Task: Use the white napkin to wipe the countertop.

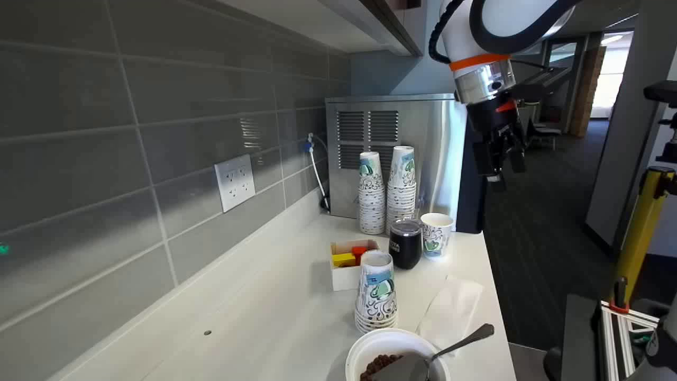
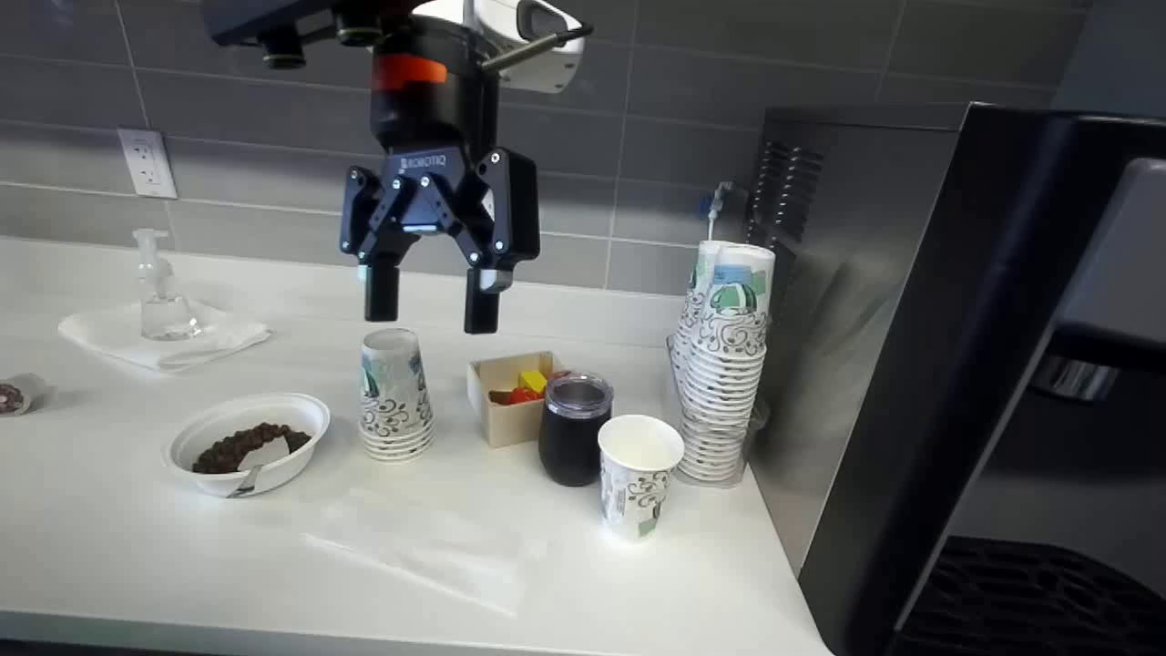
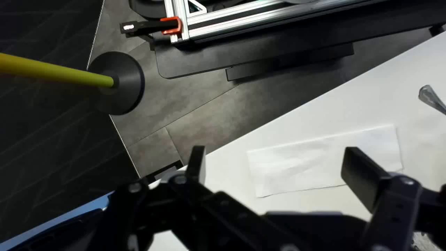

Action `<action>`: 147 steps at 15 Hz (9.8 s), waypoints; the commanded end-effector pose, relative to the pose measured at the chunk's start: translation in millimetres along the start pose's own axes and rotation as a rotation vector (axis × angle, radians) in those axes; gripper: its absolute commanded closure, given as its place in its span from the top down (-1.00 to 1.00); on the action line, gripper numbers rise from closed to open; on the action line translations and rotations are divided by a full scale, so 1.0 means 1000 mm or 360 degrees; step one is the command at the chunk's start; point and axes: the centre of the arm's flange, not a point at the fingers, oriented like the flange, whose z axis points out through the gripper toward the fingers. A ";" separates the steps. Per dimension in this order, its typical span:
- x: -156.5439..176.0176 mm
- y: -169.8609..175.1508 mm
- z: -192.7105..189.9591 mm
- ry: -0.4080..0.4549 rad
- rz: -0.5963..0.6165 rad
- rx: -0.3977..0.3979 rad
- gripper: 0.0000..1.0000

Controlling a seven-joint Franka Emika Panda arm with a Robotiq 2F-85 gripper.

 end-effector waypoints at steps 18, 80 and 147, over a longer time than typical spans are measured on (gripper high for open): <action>0.040 -0.070 0.016 0.0155 -0.0203 0.0187 1.00; 0.202 -0.130 0.216 0.0210 0.0238 0.0560 -0.95; 0.054 -0.142 0.237 -0.0042 0.0986 0.0262 -0.95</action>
